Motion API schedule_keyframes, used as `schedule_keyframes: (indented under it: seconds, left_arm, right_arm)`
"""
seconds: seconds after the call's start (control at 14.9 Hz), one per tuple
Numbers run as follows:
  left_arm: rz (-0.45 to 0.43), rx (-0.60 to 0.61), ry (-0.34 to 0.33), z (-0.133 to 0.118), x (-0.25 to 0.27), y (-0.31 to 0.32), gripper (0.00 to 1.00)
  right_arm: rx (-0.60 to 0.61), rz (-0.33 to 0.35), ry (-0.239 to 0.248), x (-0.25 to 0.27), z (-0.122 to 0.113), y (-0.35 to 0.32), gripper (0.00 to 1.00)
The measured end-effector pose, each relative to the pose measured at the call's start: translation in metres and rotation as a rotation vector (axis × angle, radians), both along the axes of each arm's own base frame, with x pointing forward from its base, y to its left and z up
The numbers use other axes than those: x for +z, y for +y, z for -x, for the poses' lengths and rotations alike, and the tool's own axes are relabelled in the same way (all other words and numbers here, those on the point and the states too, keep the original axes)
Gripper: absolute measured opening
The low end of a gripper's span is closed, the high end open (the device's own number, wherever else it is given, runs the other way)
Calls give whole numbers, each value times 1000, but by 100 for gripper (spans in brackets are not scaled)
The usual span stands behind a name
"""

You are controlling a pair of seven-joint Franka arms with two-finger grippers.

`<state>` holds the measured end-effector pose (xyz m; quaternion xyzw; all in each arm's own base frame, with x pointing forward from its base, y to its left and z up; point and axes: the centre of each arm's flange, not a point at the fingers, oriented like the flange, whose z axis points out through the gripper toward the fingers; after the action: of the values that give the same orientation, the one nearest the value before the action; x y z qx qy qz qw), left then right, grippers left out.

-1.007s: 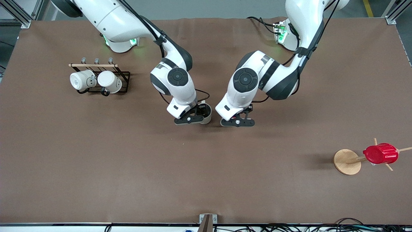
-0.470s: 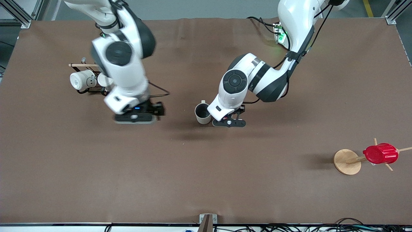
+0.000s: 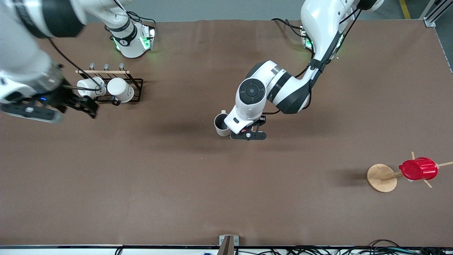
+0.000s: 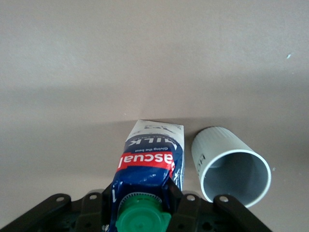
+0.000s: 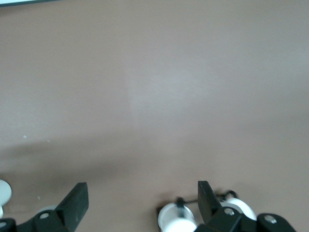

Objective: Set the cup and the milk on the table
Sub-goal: 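Lower the milk carton beside the mug with the left gripper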

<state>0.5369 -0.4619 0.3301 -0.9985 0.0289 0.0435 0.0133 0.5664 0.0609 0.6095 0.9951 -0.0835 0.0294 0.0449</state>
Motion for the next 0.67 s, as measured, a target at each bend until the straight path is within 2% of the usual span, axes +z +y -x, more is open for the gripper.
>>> schedule_keyframes:
  seconds: [0.07, 0.13, 0.2, 0.34, 0.54, 0.67]
  left_arm:
    - [-5, -3, -4, -1, 0, 0, 34]
    - [-6, -4, -7, -1, 0, 0, 39]
    - [-6, -5, -10, -2, 1, 0, 47]
    - [-15, -14, -29, -4, 4, 0, 67]
    - [9, -13, -68, -8, 30, -1, 96]
    - [12, -5, -87, -7, 70, 6, 100]
  right_arm:
    - [21, -3, 19, 12, 3, -20, 100]
    - [37, -5, 40, 23, 6, -35, 100]
    - [37, -20, 54, 30, 9, -47, 100]
    - [17, -72, 54, 37, 11, -68, 100]
    - [0, -88, 52, 37, 11, -84, 100]
    - [12, -88, 56, 36, 10, -82, 100]
